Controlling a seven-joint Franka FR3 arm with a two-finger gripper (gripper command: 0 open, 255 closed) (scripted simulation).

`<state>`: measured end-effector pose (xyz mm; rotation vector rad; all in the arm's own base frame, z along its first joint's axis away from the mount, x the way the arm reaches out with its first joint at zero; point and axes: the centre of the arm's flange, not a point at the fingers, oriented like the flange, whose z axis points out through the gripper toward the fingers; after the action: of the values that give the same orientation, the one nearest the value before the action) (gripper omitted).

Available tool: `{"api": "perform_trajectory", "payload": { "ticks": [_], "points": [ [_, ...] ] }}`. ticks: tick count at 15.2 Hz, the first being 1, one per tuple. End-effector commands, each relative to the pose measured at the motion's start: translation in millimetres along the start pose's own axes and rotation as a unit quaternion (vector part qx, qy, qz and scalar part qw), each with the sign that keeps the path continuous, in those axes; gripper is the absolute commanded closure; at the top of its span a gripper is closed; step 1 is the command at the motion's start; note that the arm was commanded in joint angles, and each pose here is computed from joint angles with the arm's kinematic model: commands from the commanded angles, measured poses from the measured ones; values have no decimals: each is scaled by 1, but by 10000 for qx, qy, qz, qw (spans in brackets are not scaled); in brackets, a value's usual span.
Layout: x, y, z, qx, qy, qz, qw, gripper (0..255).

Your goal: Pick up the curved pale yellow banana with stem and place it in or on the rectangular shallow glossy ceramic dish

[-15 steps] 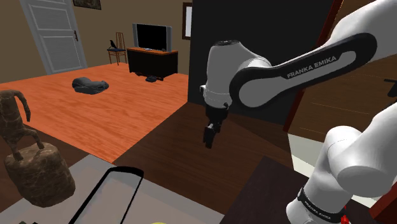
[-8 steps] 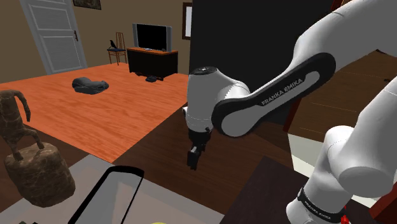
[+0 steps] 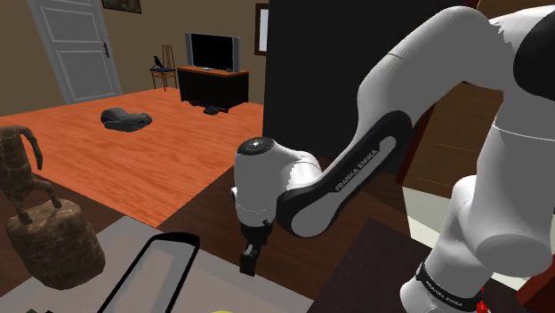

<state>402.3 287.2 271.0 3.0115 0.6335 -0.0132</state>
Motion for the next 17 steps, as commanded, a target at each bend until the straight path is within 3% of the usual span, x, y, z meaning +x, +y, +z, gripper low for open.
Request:
{"api": "perform_trajectory", "payload": {
  "ticks": [1, 10, 17],
  "points": [
    [11, -16, 18, 30, -9, -96, 9999, 0],
    [47, -92, 100, 146, -74, -527, 9985, 0],
    [46, -93, 132, 147, -74, -528, 9985, 0]
  ]
}}
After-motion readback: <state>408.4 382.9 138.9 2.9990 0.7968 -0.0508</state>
